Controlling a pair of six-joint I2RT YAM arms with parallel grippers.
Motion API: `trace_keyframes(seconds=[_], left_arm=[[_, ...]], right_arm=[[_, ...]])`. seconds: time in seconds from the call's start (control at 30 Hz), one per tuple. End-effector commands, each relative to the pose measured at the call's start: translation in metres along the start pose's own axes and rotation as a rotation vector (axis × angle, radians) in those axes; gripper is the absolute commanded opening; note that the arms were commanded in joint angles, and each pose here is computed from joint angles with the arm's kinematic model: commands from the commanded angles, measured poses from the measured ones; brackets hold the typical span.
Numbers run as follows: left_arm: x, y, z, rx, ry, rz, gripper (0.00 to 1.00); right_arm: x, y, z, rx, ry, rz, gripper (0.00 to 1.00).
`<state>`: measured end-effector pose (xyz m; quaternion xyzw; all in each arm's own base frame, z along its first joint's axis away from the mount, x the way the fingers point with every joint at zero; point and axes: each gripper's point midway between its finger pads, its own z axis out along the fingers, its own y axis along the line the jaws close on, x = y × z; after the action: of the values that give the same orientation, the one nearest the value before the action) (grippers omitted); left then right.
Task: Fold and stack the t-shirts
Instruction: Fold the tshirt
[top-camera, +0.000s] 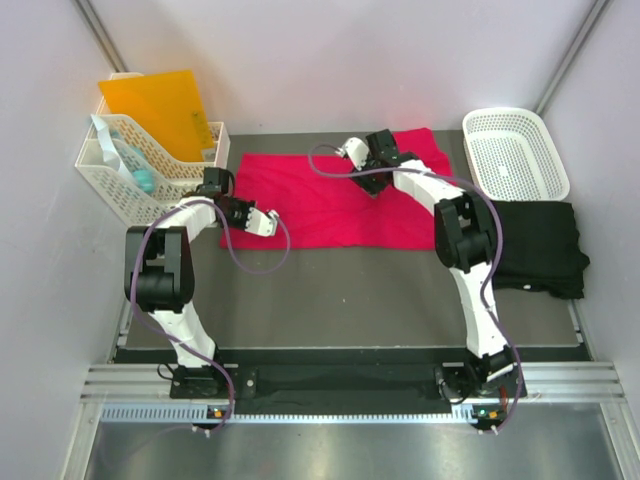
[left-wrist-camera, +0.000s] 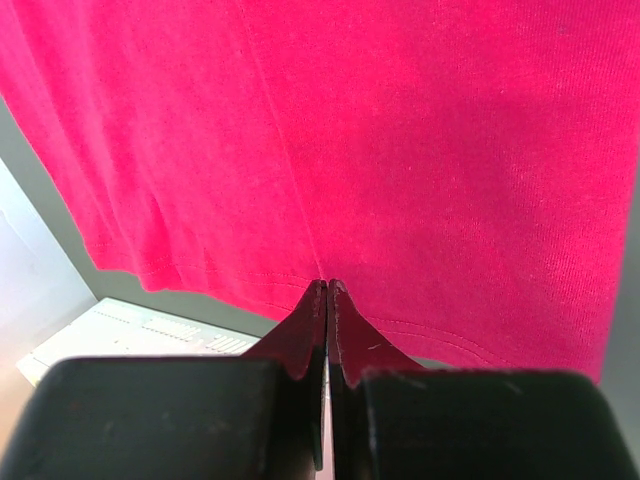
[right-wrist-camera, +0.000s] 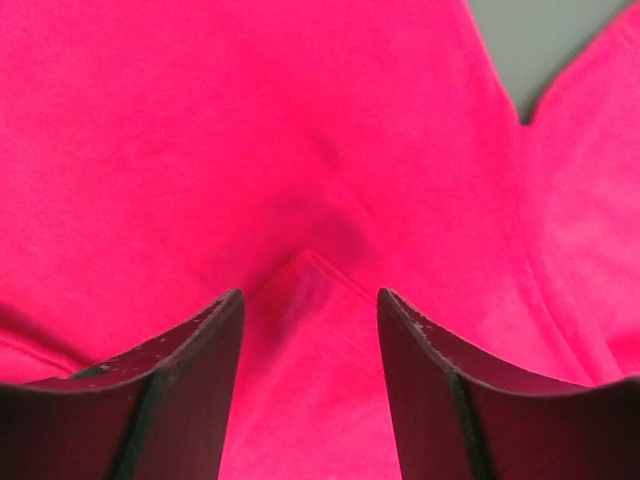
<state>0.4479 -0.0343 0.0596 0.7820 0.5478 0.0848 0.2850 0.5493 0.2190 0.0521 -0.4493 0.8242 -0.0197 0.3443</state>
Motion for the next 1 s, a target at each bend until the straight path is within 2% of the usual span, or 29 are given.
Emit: trace_keyframes(seconds=[0.0, 0.1, 0.27, 0.3, 0.4, 0.6, 0.8, 0.97], left_arm=[[-0.008, 0.016, -0.008, -0.063, -0.023, 0.014, 0.0], [-0.011, 0.021, -0.012, -0.082, -0.035, 0.004, 0.0], [-0.017, 0.019, -0.017, -0.075, -0.053, -0.015, 0.0], [-0.018, 0.015, -0.016, -0.061, -0.056, -0.02, 0.0], [-0.021, 0.006, -0.015, -0.027, -0.068, -0.039, 0.0], [-0.019, 0.001, -0.016, -0.001, -0.058, -0.039, 0.0], [-0.017, 0.006, -0.017, 0.009, -0.053, -0.035, 0.0], [-0.018, -0.007, -0.014, 0.064, -0.043, -0.021, 0.0]], right_arm=[[-0.044, -0.056, -0.049, 0.213, -0.129, 0.077, 0.48], [-0.028, -0.083, -0.056, 0.291, -0.106, 0.16, 0.3], [0.002, -0.104, -0.061, 0.326, -0.058, 0.183, 0.15], [0.009, -0.11, -0.063, 0.334, -0.044, 0.187, 0.08], [0.034, -0.118, -0.061, 0.334, 0.012, 0.175, 0.0], [0.074, -0.119, -0.056, 0.283, 0.095, 0.159, 0.0], [0.075, -0.113, -0.054, 0.248, 0.092, 0.144, 0.0], [0.078, -0.104, -0.048, 0.213, 0.096, 0.142, 0.0]])
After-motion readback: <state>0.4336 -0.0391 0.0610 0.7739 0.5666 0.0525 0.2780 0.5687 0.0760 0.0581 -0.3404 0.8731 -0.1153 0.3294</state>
